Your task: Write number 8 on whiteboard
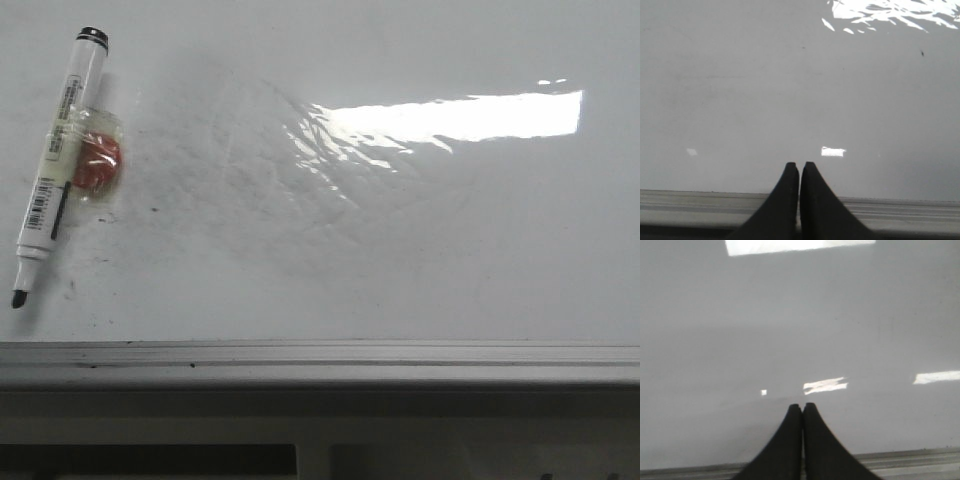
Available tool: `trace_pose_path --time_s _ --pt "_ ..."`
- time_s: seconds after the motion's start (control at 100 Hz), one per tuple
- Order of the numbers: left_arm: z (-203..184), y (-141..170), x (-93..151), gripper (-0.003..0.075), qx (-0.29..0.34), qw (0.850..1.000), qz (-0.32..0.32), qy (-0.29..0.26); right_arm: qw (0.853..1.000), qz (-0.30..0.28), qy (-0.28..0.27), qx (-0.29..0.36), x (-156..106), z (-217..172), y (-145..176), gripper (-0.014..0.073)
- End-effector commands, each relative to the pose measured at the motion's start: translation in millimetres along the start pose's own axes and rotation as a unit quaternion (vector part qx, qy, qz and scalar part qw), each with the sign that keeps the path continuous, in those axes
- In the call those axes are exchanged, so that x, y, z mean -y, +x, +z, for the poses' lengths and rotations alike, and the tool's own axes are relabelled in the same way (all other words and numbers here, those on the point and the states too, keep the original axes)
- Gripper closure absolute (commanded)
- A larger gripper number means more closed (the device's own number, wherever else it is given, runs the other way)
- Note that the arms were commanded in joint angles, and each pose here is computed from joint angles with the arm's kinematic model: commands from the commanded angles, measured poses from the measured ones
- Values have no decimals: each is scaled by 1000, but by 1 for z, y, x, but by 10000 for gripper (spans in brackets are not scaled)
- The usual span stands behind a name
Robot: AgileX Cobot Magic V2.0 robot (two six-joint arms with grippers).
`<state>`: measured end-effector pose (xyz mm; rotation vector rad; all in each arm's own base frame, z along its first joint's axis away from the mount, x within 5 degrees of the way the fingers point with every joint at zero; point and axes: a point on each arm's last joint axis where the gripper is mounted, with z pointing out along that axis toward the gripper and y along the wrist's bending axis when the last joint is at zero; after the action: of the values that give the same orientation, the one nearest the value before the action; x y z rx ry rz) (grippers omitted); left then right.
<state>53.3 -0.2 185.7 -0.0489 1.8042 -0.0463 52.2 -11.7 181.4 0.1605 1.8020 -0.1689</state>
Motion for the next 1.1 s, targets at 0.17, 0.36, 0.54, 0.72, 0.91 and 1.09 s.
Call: trace_pose_path --time_s 0.17,0.36,0.54,0.72,0.91,1.09 --pt "2 8 0 741 17 1000 -10 3 1000 -5 1 16 0 0 1 658" --pt "2 5 0 741 30 999 -10 4 1000 -5 1 16 0 0 1 658" --pt "2 5 2 741 30 998 -49 15 1000 -5 1 16 0 0 1 658" --pt "2 5 1 741 33 999 -24 10 1000 -5 1 16 0 0 1 658" --pt "2 4 1 741 35 999 -19 9 1000 -5 1 16 0 0 1 658" --pt "2 4 1 741 35 999 -17 8 1000 -5 0 17 0 0 1 658"
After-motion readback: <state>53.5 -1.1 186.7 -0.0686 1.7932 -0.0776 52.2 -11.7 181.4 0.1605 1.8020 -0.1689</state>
